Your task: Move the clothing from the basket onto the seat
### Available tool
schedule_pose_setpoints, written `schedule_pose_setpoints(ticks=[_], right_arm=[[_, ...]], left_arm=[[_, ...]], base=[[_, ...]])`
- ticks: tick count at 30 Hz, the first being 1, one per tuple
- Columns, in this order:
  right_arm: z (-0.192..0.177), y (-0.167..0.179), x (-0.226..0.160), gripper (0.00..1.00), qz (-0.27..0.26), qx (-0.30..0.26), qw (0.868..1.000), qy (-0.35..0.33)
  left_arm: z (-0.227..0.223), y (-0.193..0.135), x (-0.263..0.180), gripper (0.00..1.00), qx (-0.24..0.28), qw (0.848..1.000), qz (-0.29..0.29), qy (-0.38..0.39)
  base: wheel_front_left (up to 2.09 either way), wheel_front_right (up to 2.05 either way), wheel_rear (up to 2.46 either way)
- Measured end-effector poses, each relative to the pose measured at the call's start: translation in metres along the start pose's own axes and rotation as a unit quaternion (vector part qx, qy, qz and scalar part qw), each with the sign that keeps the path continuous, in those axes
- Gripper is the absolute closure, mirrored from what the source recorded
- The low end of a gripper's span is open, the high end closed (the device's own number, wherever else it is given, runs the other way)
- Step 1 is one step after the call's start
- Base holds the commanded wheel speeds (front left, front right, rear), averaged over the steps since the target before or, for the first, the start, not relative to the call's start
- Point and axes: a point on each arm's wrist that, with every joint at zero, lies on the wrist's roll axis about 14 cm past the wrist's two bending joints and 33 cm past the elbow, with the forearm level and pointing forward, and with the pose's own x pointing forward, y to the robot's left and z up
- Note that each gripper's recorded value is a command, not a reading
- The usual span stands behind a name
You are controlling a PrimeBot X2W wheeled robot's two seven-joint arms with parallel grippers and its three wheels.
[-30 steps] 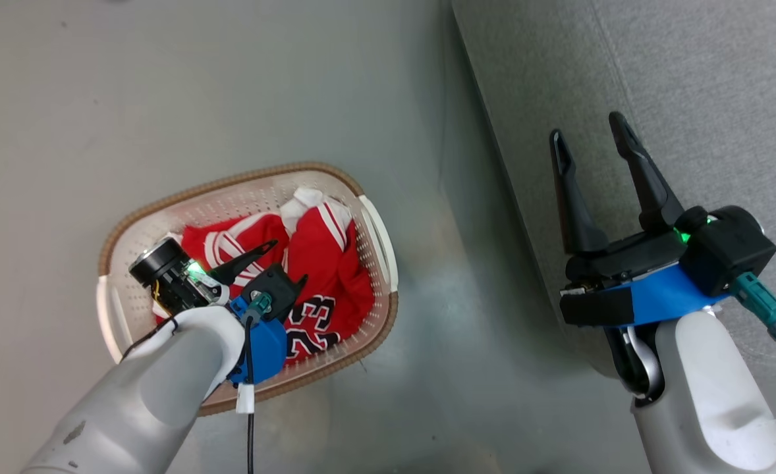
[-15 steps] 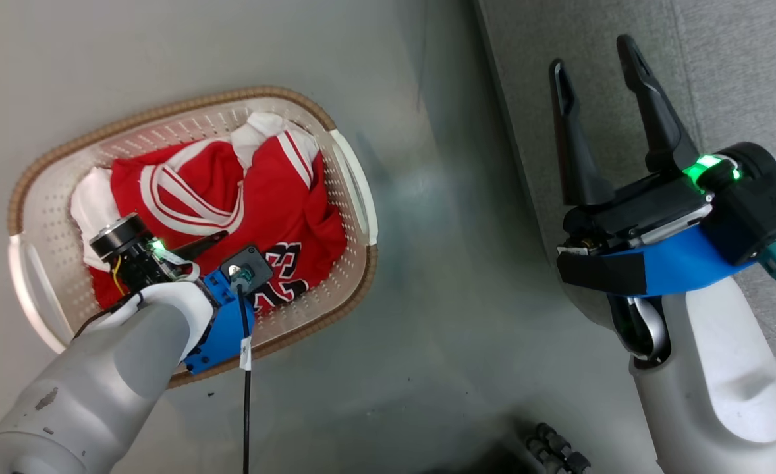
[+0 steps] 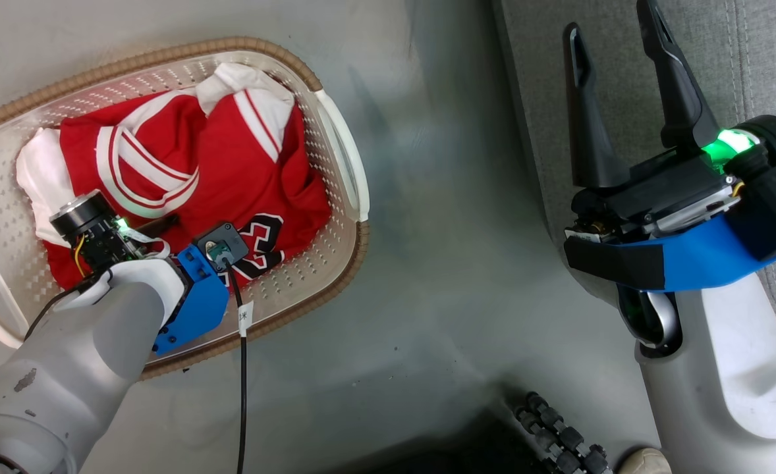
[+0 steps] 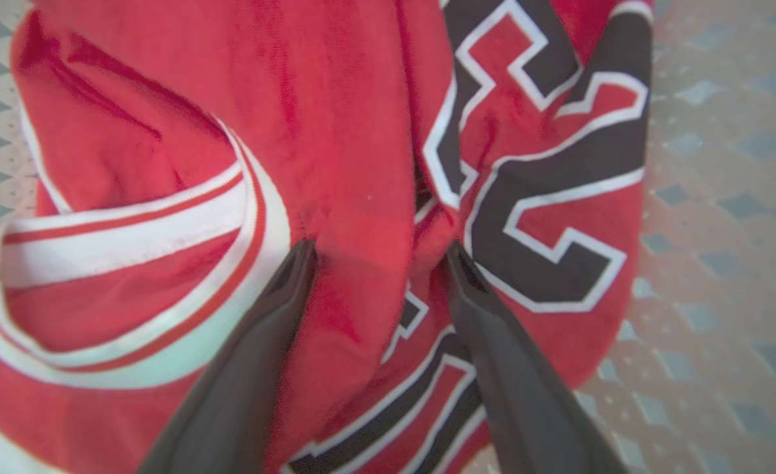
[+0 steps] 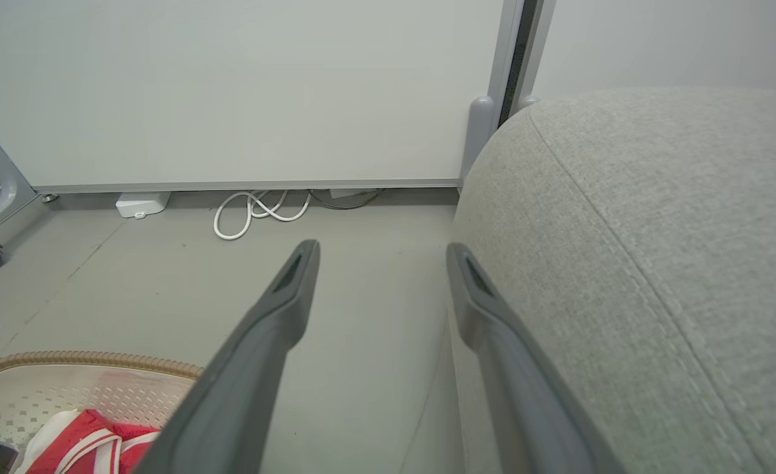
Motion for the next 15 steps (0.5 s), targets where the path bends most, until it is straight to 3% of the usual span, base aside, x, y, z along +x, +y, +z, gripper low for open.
schedule_pose_setpoints(ticks=[2,15], right_arm=[[-0.001,0.000,0.000,0.00,0.001,0.000,1.000,0.001],[0.016,0.008,0.003,0.00,0.009,0.000,1.000,-0.019]], left_arm=[[-0.003,-0.001,0.002,1.00,0.001,1.000,-0.002,0.005],[0.029,-0.003,-0.014,1.00,-0.018,0.998,0.008,-0.055]], base=[[0.00,0.00,0.00],[0.00,0.00,0.00]])
